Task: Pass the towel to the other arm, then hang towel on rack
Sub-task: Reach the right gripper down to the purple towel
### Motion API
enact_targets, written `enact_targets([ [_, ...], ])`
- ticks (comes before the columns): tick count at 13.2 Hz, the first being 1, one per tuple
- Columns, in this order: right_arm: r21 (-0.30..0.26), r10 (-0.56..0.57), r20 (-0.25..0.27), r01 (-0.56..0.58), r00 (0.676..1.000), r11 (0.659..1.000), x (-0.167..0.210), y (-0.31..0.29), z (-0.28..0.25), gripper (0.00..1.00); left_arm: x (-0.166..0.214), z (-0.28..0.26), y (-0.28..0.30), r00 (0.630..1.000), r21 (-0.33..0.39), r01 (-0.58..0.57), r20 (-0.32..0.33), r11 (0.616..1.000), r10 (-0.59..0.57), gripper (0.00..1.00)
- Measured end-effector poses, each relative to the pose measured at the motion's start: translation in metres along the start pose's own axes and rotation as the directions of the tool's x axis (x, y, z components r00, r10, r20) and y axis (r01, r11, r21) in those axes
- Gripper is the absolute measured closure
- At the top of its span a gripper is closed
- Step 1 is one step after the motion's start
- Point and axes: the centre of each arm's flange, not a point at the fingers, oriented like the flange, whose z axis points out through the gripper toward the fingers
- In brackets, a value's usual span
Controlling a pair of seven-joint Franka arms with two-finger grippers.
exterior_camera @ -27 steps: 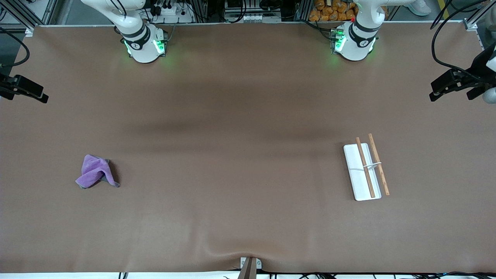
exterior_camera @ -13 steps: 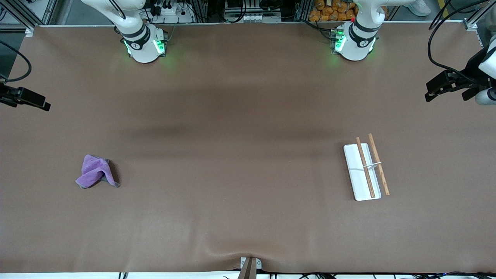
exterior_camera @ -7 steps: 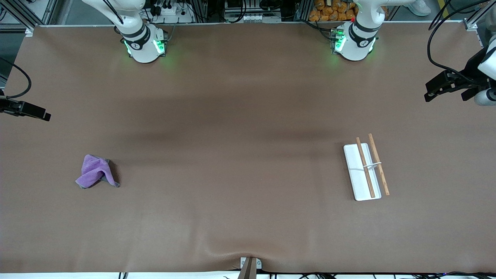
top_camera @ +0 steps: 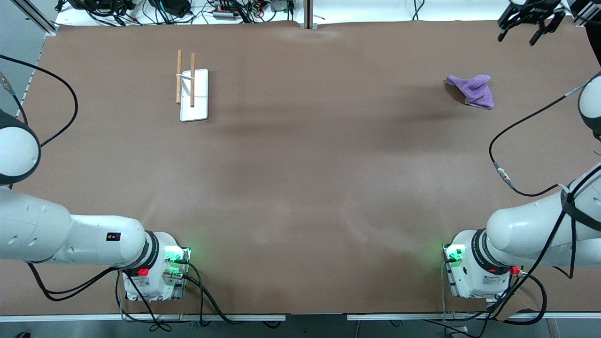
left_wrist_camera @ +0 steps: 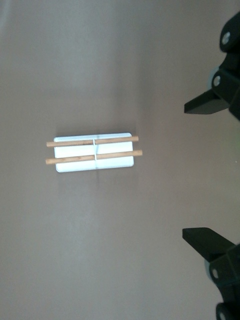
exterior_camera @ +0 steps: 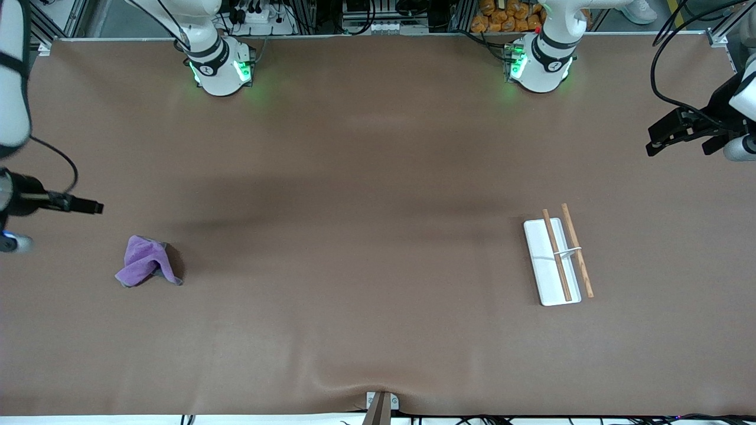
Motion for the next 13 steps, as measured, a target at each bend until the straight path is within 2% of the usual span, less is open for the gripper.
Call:
enact_targets([
  [4, 0.008, 0.016, -0.034, -0.016, 0.999, 1.0, 0.02, 0.018, 0.018, 0.0, 0.001, -0.001, 0.001, 1.0, -0.011, -0.001, -0.007, 1.0, 0.001, 0.0],
  [6, 0.011, -0.026, -0.042, 0.026, 0.999, 1.0, 0.032, 0.034, 0.033, 0.0, 0.001, -0.001, 0.002, 1.0, -0.012, -0.002, -0.008, 1.0, 0.001, 0.0],
  [10, 0.017, -0.136, 0.0, 0.136, 0.991, 0.99, 0.054, 0.032, 0.083, 0.0, 0.001, 0.0, 0.002, 1.0, -0.012, -0.002, -0.007, 1.0, 0.002, 0.0],
  [13, 0.024, -0.302, 0.031, 0.301, 0.953, 0.953, 0.064, 0.013, 0.111, 0.0, 0.002, 0.001, 0.002, 1.0, -0.012, -0.002, -0.008, 1.0, 0.002, 0.0],
])
